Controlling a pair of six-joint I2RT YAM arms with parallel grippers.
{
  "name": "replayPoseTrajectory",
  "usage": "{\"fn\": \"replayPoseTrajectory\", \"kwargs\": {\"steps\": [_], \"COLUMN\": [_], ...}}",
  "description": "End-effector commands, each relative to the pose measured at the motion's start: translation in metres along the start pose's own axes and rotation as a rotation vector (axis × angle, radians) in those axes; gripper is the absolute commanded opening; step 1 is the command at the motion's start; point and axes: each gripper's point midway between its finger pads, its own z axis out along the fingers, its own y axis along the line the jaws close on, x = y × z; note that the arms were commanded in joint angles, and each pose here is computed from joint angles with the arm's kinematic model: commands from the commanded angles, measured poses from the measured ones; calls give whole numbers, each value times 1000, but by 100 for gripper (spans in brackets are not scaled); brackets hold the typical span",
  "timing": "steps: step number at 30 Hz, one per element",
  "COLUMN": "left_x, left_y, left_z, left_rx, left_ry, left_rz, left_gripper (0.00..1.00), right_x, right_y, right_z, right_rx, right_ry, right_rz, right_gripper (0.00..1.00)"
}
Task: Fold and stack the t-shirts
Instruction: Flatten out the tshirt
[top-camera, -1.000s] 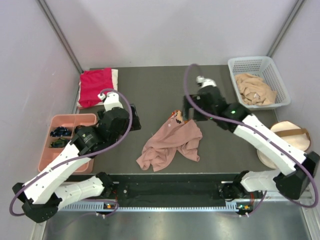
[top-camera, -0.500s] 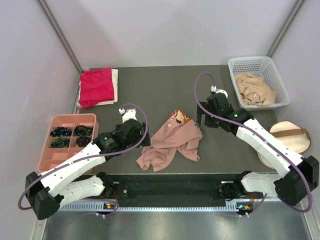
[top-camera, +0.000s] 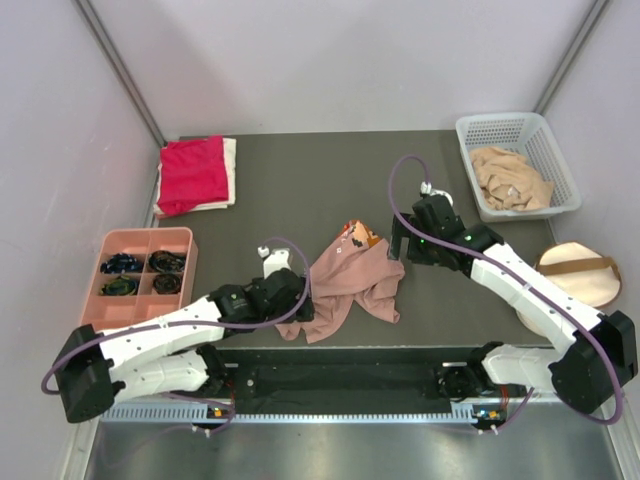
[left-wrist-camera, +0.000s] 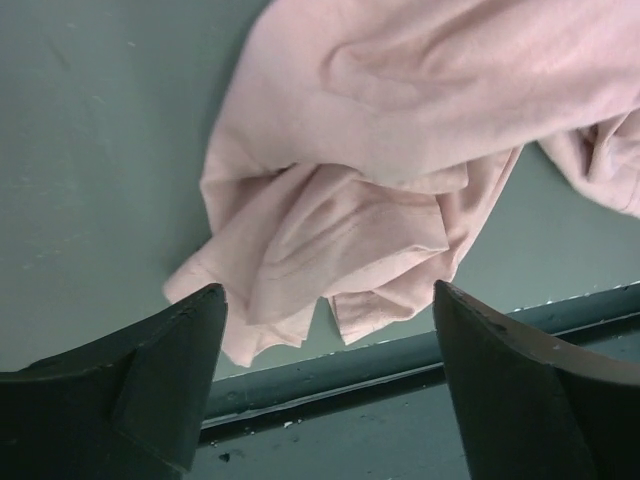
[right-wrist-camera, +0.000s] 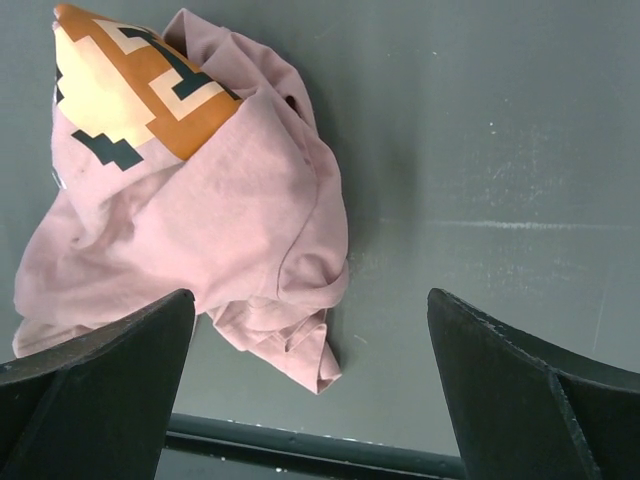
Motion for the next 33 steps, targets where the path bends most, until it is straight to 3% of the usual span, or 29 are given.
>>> {"fn": "replayPoseTrajectory", "kwargs": {"steps": [1,7,20,22,23,24,33], "left_x": [2,13,18,19,20,20,-7], "left_y": [-14,-10,1,-1,-2,-1,-3], "left_z": [9,16,30,32,35,36,17], "left_rx": [18,8,-51,-48,-49,-55,-102], "left_ry": [-19,3,1,4,9,11,-48], "left_rz": [-23,-24,0,7,12,11,46], "left_gripper": [84,71,66,47,28,0,0], "right_x": [-10,-9,-4,-3,-4,-4,11], "right_y": [7,7,5,5,6,7,15], "right_z": [-6,-5,0,1,0,1,14], "right_rx": [-42,-45,-35,-35,-38,-41,-88], "right_ry": [-49,-42,-29,-23,-25,-23,33], "right_rz": [27,26,20,19,17,17,33], "right_gripper": [99,99,99,99,99,99,94]}}
